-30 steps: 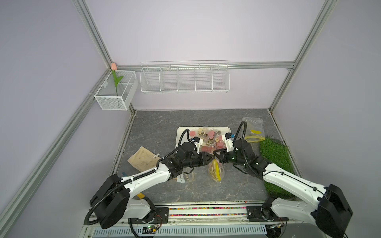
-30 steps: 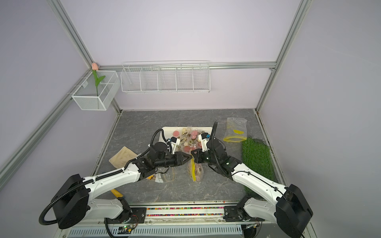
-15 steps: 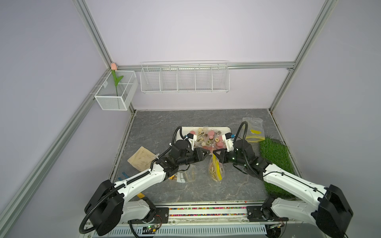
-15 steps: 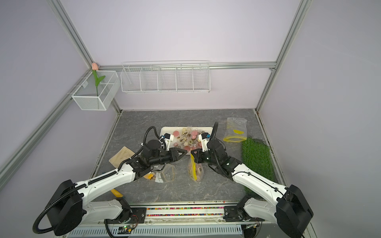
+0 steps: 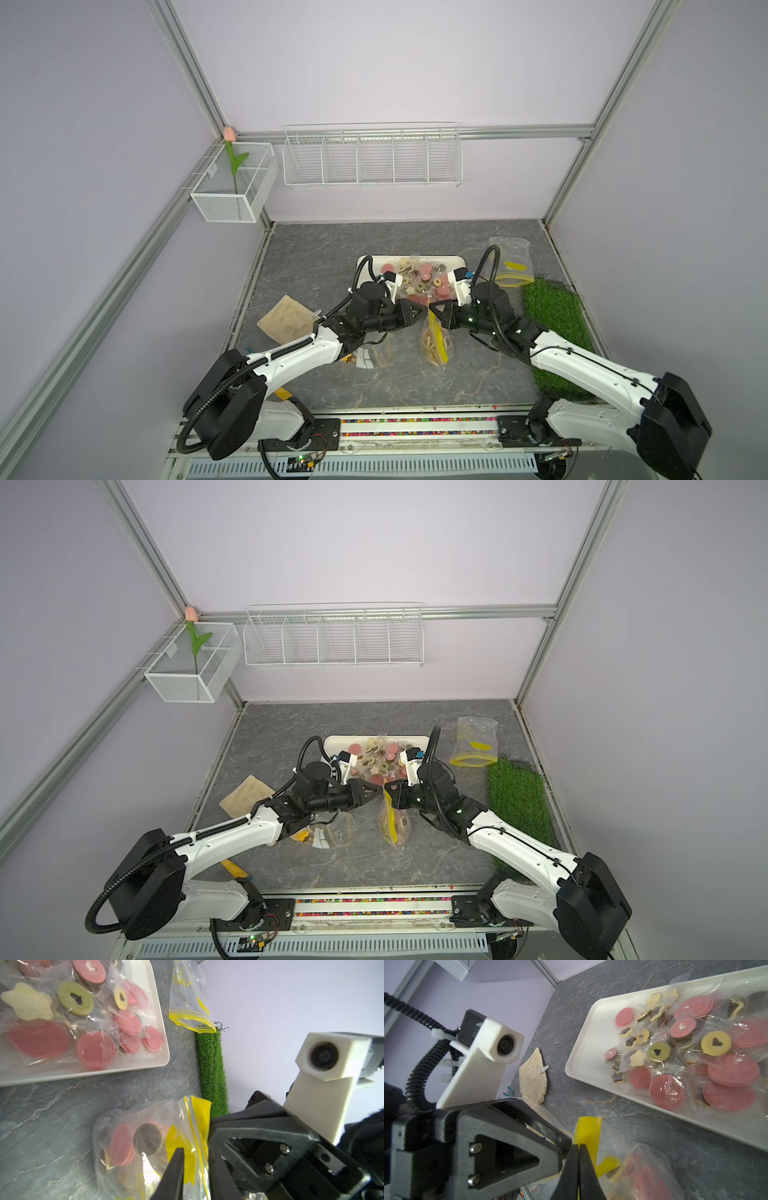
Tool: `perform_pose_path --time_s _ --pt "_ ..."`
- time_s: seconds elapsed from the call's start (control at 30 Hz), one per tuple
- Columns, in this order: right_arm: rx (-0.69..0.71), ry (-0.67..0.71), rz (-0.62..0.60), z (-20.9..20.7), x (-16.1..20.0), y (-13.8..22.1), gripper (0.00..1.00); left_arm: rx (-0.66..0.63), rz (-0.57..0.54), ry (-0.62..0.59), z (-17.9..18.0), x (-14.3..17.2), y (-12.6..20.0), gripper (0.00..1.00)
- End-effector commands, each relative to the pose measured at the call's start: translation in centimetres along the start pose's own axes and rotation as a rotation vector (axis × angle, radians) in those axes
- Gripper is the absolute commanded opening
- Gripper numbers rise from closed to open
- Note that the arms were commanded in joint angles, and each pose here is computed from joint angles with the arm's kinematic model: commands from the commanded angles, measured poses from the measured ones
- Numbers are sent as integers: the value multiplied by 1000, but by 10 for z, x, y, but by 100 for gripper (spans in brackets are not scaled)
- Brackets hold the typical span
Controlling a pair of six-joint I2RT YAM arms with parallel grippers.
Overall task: Pour cookies out of the ziploc bag
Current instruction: Open the ziploc bag at the center of the board.
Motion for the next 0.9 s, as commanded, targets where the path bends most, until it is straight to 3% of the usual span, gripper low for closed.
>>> perform_pose_path --time_s 0.0,0.23,0.87 --pt "-18 -7 -3 0 2 2 7 37 -26 7 -7 -5 0 22" --pt "-18 -14 -5 -1 2 1 6 58 -11 13 -10 -1 -6 18" --pt "-28 -23 -16 1 2 3 7 40 74 7 -10 22 -16 23"
Point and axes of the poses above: each gripper's point midway between its finger pads, its own y axis back along the fingers, its own z axis along the line the jaws close on, x = y × z, the point moved 2 cm from there along y, back along the fingers, and after that the axes turned 7 degrees about -y, right-handed, at the moved point
